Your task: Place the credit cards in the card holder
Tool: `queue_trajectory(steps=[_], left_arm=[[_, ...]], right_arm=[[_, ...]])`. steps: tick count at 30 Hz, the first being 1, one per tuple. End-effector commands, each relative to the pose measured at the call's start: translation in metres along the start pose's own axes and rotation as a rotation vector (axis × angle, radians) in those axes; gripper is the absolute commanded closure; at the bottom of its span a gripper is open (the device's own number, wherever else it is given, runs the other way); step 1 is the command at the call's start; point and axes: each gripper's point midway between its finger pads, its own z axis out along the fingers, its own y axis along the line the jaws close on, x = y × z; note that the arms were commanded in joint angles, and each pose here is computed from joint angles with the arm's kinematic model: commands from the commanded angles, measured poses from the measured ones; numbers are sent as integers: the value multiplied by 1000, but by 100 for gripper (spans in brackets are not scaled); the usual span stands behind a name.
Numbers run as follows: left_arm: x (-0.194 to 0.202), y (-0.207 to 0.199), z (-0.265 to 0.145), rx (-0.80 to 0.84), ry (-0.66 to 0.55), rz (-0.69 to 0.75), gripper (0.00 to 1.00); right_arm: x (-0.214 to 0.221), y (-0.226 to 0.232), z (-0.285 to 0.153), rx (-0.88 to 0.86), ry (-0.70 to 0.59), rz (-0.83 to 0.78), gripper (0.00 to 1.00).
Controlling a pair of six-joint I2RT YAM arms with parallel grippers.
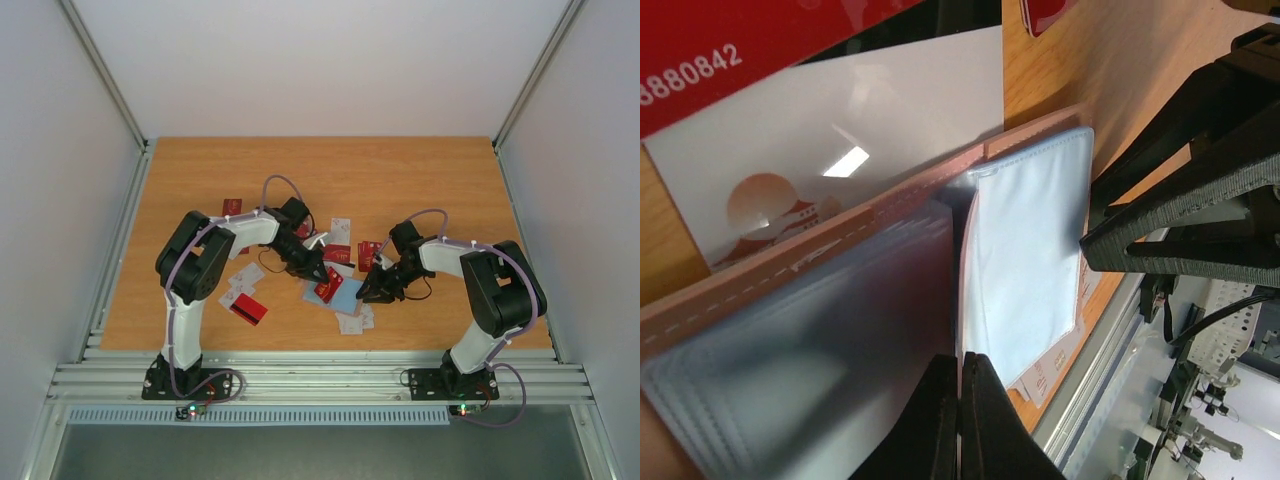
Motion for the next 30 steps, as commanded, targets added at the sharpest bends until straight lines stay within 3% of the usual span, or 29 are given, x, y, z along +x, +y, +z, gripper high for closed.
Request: queue_trajectory(steps=[1,18,30], left_arm=[[-3,2,10,26,-3,0,100],[7,-17,7,125,22,27,100],[3,-12,-4,19,-17,42,100]], right_arm=[[-5,-10,6,43,-9,-9,77],[-9,-8,7,36,-17,0,77],[-13,-9,11,37,-13,2,77]])
